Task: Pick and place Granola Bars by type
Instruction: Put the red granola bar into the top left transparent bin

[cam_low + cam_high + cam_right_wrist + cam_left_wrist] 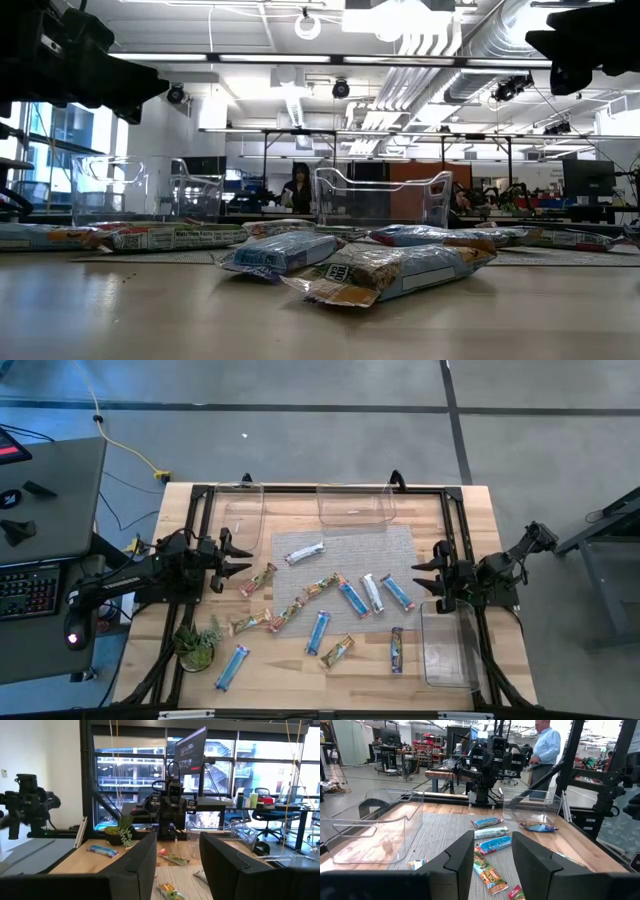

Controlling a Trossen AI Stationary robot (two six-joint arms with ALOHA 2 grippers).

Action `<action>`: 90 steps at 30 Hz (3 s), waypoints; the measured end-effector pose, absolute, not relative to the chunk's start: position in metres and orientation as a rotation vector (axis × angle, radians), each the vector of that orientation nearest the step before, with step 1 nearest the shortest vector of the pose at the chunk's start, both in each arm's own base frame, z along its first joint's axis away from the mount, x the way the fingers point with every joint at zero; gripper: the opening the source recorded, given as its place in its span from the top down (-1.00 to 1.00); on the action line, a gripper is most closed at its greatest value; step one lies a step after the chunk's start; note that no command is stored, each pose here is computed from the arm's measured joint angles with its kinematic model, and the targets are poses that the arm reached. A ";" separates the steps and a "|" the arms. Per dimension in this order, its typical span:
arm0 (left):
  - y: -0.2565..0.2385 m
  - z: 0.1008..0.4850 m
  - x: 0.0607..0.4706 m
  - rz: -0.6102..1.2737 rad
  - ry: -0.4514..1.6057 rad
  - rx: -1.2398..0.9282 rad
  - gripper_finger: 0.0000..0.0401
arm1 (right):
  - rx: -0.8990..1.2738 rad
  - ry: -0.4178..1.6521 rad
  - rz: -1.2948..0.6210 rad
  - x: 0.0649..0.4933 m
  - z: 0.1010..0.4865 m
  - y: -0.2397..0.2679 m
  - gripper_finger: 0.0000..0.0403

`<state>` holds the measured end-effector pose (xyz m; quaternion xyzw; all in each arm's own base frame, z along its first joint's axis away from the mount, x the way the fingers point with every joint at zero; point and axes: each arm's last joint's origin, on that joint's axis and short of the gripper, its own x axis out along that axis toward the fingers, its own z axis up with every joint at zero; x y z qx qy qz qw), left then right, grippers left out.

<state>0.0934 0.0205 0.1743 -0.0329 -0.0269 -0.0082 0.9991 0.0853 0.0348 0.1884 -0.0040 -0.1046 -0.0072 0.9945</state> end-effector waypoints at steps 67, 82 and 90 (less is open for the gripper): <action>0.039 0.317 0.123 0.289 0.741 -0.163 0.37 | 0.008 -0.334 -0.034 0.082 0.201 0.033 0.34; 0.051 0.252 0.199 0.099 1.174 -0.640 0.37 | 0.009 -0.333 -0.034 0.082 0.201 0.033 0.34; 0.020 0.232 0.217 0.163 1.327 -0.587 0.37 | 0.008 -0.333 -0.034 0.082 0.201 0.033 0.34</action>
